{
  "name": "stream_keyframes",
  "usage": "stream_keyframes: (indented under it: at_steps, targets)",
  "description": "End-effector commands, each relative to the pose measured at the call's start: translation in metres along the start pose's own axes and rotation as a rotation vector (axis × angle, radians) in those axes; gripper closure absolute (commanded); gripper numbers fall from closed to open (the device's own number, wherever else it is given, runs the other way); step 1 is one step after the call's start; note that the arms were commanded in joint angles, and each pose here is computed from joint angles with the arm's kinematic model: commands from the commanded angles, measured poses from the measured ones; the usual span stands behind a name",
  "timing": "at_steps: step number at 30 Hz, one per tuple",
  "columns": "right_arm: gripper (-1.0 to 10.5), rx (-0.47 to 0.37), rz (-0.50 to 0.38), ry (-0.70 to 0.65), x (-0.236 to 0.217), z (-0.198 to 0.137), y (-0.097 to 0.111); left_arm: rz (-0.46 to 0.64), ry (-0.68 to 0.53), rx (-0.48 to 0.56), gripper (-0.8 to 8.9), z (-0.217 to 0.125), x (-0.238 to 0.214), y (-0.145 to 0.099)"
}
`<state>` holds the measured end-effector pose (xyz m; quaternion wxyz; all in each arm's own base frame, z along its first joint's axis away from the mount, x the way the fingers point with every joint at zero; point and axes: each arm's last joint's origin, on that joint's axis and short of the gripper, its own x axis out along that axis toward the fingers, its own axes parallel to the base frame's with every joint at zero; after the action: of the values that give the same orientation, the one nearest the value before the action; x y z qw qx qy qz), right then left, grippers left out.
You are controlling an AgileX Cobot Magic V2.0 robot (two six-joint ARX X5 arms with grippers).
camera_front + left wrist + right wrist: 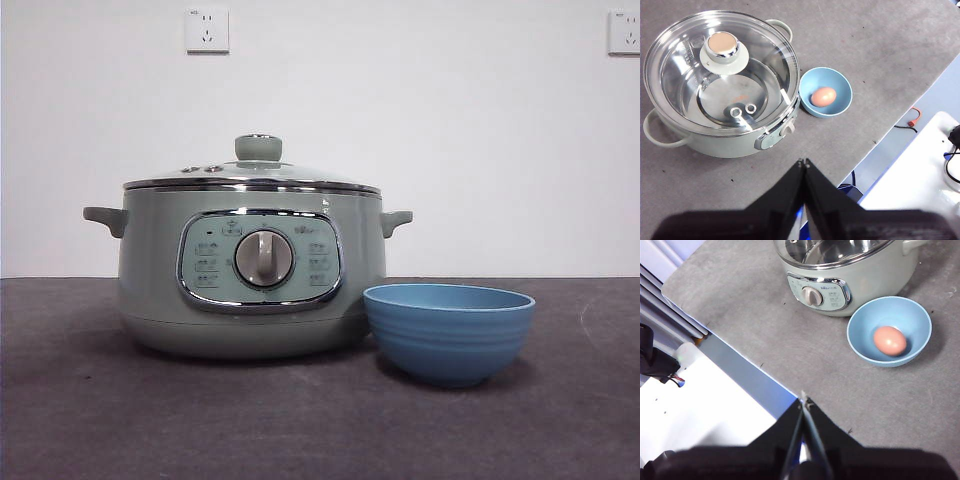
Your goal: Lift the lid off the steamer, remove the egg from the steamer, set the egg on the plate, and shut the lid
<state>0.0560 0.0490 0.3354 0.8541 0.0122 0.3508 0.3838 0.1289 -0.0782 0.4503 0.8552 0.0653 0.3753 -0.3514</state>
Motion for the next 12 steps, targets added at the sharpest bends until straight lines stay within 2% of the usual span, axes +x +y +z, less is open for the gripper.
stream_keyframes:
  at_steps: [1,9,12]
  targets:
    - [9.5,0.009,-0.002,0.000,0.0010,-0.0006,-0.0004,-0.003,0.026,0.002,8.17,-0.0027,0.0001,-0.0005]
    - [9.5,0.009,-0.002,0.000,0.0010,-0.0006,-0.0004,-0.003,0.016,0.006,8.17,-0.0018,0.0000,-0.0005]
    - [9.5,0.009,-0.002,0.000,0.0010,-0.0006,-0.0004,0.054,-0.040,0.061,8.17,0.0007,-0.0047,0.0030]
